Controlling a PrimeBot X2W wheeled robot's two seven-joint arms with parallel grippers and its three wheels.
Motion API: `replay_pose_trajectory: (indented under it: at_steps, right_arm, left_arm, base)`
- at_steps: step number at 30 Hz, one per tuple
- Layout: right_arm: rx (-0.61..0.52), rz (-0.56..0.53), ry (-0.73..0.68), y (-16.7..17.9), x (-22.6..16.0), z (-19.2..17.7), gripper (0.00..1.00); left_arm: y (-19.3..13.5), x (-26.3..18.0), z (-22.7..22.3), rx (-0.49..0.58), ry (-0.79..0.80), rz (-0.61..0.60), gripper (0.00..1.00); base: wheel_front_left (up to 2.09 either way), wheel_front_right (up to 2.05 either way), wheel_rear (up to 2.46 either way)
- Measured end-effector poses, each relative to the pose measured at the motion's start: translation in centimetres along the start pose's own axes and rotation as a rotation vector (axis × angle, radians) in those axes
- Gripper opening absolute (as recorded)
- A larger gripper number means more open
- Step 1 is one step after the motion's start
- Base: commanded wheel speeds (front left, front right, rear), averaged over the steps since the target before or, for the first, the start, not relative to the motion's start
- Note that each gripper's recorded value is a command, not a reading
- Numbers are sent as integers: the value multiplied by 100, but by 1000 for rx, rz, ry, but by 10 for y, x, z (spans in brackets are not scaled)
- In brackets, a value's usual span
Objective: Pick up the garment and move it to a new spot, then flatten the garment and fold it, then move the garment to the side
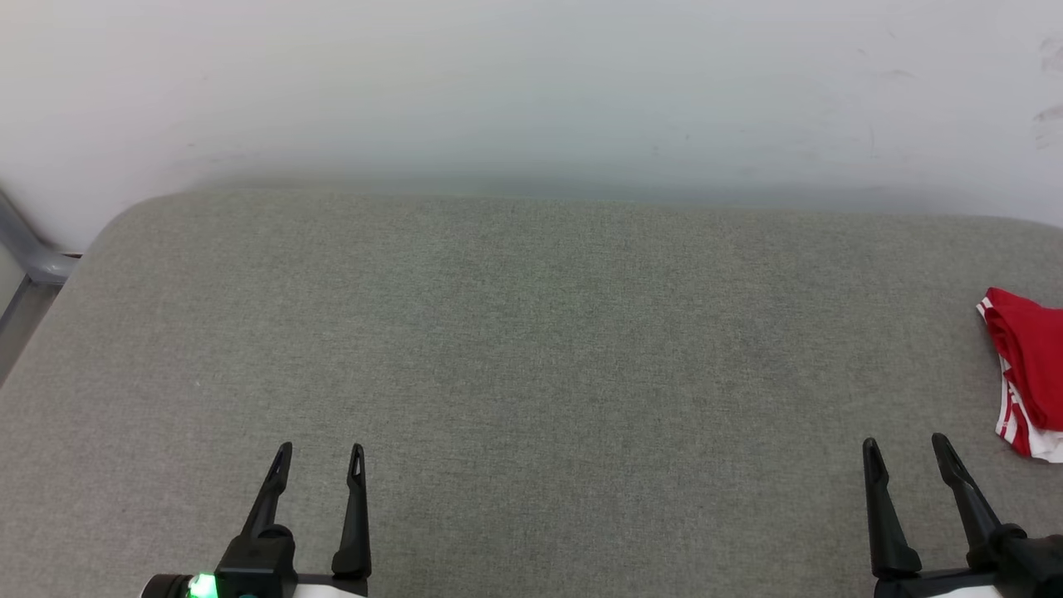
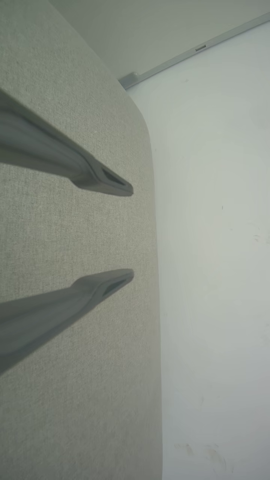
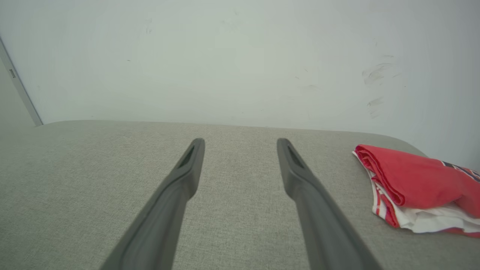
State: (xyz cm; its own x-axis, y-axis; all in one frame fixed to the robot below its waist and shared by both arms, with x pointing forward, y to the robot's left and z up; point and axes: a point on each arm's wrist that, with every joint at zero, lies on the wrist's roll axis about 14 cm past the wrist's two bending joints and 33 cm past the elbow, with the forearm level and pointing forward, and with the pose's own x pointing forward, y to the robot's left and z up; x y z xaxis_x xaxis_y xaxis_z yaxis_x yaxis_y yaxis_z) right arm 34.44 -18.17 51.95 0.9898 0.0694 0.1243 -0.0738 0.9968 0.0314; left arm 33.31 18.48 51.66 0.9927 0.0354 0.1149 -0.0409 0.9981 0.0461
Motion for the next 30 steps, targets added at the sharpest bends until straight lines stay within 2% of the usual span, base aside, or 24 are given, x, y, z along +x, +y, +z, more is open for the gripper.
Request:
replay_pose_trajectory:
  at_steps: [9, 10, 15, 30]
  right_arm:
    - [16, -4, 4, 0, 0, -2, 100]
    - [15, -5, 8, -1, 0, -3, 0]
    - [27, -9, 57, -1, -4, -18, 0]
    - [324, -83, 88, -9, -1, -27, 0]
  left_arm:
    - [1, 1, -3, 5, 8, -3, 100]
    - [1, 1, -4, 5, 12, -3, 0]
    - [-2, -7, -22, -13, 77, -3, 0]
    - [8, -2, -35, -321, 147, 61, 0]
  base:
    - [0, 0, 0]
    - [0, 0, 0]
    - [0, 0, 0]
    - [0, 0, 0]
